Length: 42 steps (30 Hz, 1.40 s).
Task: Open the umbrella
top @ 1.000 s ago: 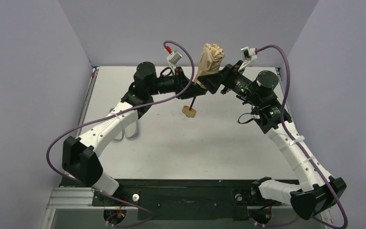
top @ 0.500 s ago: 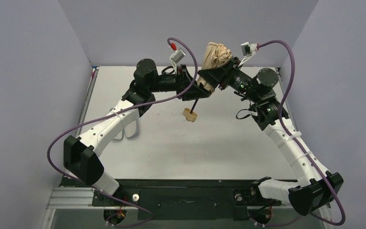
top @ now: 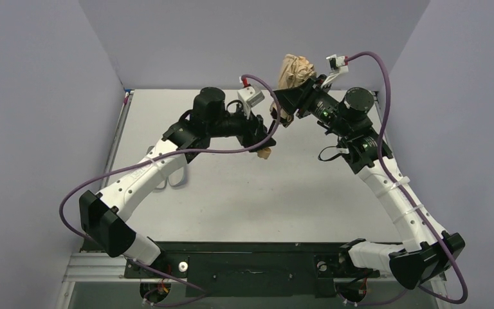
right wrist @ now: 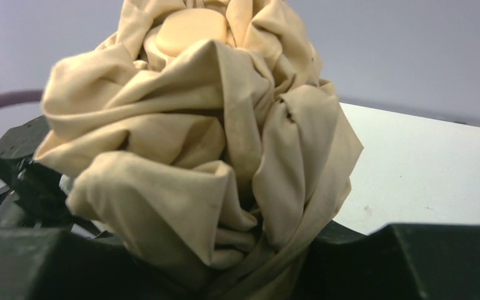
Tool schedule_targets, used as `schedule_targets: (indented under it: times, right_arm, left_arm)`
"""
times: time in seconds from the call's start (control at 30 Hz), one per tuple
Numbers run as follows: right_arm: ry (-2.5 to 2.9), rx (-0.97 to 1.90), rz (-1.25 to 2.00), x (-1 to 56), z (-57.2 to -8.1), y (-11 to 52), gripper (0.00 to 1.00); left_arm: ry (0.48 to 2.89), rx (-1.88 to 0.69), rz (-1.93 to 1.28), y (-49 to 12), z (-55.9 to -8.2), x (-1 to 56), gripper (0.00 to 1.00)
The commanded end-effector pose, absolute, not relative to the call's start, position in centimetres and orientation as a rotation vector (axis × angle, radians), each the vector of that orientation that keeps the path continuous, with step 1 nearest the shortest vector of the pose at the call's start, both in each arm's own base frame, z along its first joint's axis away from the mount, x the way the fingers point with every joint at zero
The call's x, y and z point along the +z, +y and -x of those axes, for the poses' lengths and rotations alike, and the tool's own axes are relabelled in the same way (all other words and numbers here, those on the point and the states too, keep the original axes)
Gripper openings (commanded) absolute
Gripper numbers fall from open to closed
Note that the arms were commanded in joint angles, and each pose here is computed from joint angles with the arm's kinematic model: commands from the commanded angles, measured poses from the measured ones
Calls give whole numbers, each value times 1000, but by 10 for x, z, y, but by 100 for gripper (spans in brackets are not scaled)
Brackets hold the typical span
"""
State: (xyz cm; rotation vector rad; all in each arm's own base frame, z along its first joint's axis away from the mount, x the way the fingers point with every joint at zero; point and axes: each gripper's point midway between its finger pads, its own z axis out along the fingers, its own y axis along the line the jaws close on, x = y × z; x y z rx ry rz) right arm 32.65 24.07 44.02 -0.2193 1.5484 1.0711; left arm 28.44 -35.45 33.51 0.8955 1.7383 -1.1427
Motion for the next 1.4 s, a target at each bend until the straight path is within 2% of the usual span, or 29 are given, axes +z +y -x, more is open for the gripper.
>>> schedule_targets:
  times: [0.0, 0.1, 0.4, 0.87, 1.37]
  right_arm:
    - [1361, 1010, 217, 503, -310, 227, 0]
    - [1364, 994, 213, 501, -310, 225, 0]
    - [1349, 918, 180, 507, -313, 210, 0]
    - [1308, 911, 136, 528, -315, 195, 0]
    - [1257, 907, 119, 547, -313, 185, 0]
  left_arm:
    - [1672, -847, -948, -342, -291, 351, 58]
    - [1684, -797, -937, -341, -296, 348, 49]
    - [1789, -690, -1022, -341, -292, 310, 42]
    - [1930, -651, -1106, -324, -277, 231, 44]
    - [2009, -620, -1203, -301, -254, 174, 43]
